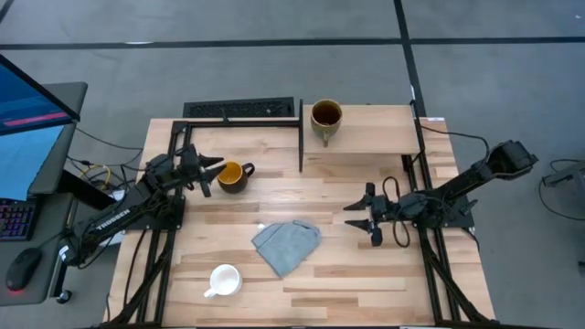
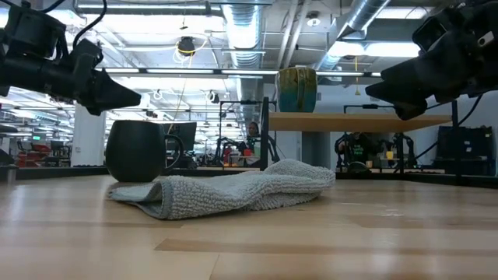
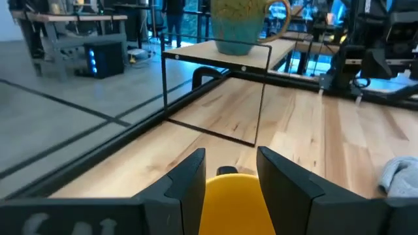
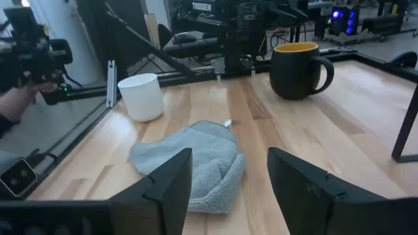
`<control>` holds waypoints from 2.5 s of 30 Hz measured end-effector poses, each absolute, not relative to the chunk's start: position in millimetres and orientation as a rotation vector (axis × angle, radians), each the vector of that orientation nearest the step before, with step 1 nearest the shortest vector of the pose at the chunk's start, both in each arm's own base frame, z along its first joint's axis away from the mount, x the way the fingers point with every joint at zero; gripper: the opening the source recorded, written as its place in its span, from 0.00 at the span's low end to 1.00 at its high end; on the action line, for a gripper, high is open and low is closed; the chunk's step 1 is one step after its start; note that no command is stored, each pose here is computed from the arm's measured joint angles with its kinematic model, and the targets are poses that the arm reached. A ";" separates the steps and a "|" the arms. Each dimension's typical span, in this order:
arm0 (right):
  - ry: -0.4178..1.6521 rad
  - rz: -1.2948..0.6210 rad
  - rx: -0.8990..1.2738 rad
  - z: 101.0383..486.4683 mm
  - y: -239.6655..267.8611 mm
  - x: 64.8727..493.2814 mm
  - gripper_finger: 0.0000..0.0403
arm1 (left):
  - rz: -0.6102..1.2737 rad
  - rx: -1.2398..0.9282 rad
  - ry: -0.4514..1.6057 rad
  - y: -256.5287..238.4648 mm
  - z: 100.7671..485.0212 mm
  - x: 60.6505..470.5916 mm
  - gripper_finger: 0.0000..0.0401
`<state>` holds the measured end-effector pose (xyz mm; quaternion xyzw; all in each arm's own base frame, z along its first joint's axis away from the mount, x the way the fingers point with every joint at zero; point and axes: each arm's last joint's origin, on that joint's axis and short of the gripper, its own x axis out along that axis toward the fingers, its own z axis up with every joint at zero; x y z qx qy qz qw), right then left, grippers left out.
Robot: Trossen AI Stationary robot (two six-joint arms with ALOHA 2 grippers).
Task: Stack small to large cups/mugs on shelf
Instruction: Put the yellow mug on the shelf
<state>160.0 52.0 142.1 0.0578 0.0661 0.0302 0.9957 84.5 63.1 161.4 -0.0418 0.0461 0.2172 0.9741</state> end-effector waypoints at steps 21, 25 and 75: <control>0.117 0.062 0.111 143.7 52.1 160.2 0.55 | 0.552 -0.257 0.247 72.0 206.2 90.4 0.32; 0.118 0.062 0.110 143.6 52.1 160.2 0.55 | 0.560 -0.302 0.335 78.5 212.9 97.7 0.32; 0.160 0.065 0.069 139.4 52.0 159.7 0.55 | 0.556 -0.455 1.062 128.9 206.3 152.0 0.32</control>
